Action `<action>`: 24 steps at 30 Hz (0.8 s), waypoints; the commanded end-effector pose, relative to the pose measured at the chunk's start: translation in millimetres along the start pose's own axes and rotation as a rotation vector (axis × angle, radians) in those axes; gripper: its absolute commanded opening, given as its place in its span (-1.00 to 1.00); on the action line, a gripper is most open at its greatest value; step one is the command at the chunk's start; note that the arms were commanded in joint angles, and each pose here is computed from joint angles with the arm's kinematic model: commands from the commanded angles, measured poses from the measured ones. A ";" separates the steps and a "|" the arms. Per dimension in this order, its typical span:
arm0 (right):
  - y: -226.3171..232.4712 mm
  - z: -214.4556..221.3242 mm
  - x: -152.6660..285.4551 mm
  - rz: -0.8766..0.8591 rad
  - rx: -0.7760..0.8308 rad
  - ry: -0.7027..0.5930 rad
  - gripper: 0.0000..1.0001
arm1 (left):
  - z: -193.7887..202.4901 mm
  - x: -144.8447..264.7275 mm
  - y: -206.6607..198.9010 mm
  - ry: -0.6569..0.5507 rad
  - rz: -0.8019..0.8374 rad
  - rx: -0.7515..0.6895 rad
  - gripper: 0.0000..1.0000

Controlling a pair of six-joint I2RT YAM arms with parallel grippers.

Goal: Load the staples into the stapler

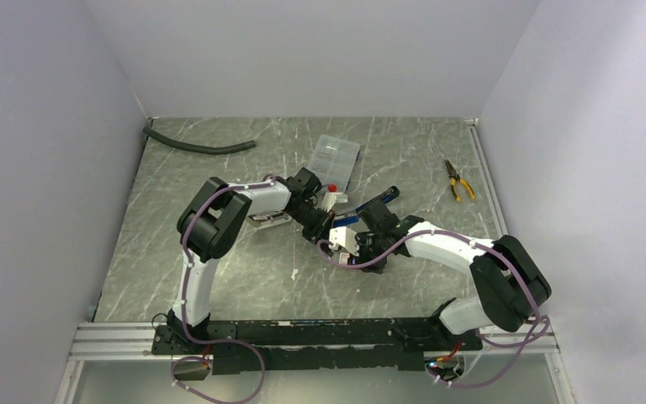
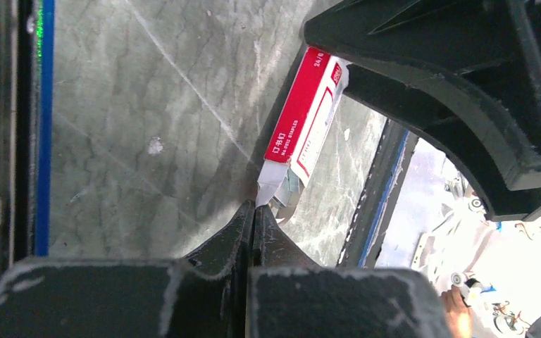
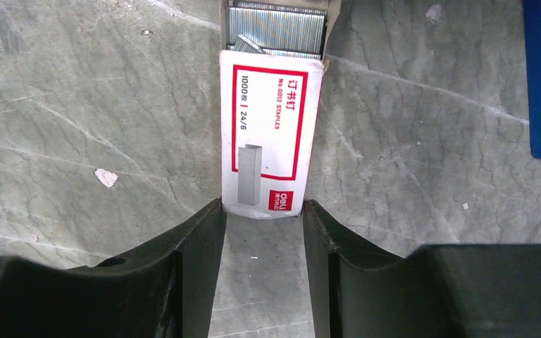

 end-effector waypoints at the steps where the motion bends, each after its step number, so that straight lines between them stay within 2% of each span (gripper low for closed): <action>1: 4.7 21.8 0.3 -0.008 -0.020 0.122 -0.04 | 1.5 2.0 3.1 0.011 -0.018 -0.025 -0.95; 4: 5.2 17.5 2.2 -0.018 -0.021 0.099 0.05 | 1.6 2.2 2.2 0.008 -0.014 -0.024 -0.95; 8: 4.4 5.3 6.3 -0.010 -0.020 0.011 0.42 | 0.2 1.3 1.9 0.006 -0.003 -0.020 -0.95; 11: 2.8 -5.0 7.9 -0.012 -0.020 -0.045 0.58 | -0.1 0.3 1.9 0.007 0.002 -0.016 -0.95; 16: -1.3 -19.1 5.7 -0.030 -0.045 -0.084 0.63 | 0.8 -0.7 1.8 0.014 0.005 -0.007 -0.95; 24: -9.0 -33.6 -5.3 -0.012 -0.098 -0.097 0.59 | 0.0 -3.2 3.3 0.020 0.020 0.010 -0.95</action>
Point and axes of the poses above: each gripper's point midway between its finger pads, its own x axis back along the fingers, its own y axis along the line the jaws close on, z = x × y, the point moved 9 cm from there along x, back along the fingers, and after that the axes turned 15 degrees about -x, right-handed, at the moved point
